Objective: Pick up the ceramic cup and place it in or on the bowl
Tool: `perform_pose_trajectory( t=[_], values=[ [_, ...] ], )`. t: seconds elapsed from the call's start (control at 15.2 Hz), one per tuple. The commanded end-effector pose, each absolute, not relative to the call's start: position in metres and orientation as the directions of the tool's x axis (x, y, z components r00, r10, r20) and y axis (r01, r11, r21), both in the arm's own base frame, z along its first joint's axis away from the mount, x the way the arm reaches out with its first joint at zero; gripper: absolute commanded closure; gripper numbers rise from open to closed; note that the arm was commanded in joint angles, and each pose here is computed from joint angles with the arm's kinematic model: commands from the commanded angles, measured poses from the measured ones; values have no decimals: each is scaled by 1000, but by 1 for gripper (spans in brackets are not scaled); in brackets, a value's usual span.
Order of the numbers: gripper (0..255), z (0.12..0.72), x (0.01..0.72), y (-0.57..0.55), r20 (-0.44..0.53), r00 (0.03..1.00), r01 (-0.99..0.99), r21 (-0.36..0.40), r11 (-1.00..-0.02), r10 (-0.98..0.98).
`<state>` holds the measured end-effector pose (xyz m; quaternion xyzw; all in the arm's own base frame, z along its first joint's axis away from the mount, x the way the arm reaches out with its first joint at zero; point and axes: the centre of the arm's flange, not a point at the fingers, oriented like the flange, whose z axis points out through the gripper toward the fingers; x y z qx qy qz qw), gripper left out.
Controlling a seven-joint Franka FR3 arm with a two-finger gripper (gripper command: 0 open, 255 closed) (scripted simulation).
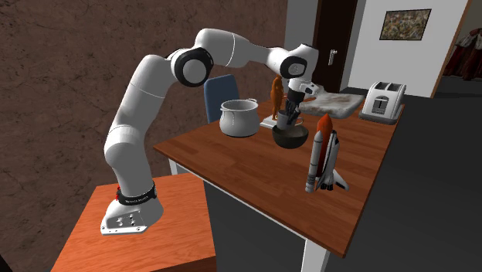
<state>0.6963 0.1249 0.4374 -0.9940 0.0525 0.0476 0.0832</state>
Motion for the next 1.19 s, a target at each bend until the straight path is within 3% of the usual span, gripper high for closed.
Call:
perform_pose_trajectory(
  t=[0.0, 0.07, 0.4, 0.66, 1.12],
  values=[
    [255, 438, 696, 125, -103, 990, -112, -161, -981, -96],
    [0, 438, 696, 125, -103, 990, -112, -161, -981, -96],
    [0, 438, 696, 125, -103, 990, -112, -161, -981, -96],
    [0, 487, 701, 116, -103, 990, -112, -161, -981, -96],
    [0, 487, 701, 116, -103, 990, -112, -161, -981, -96]
  ],
)
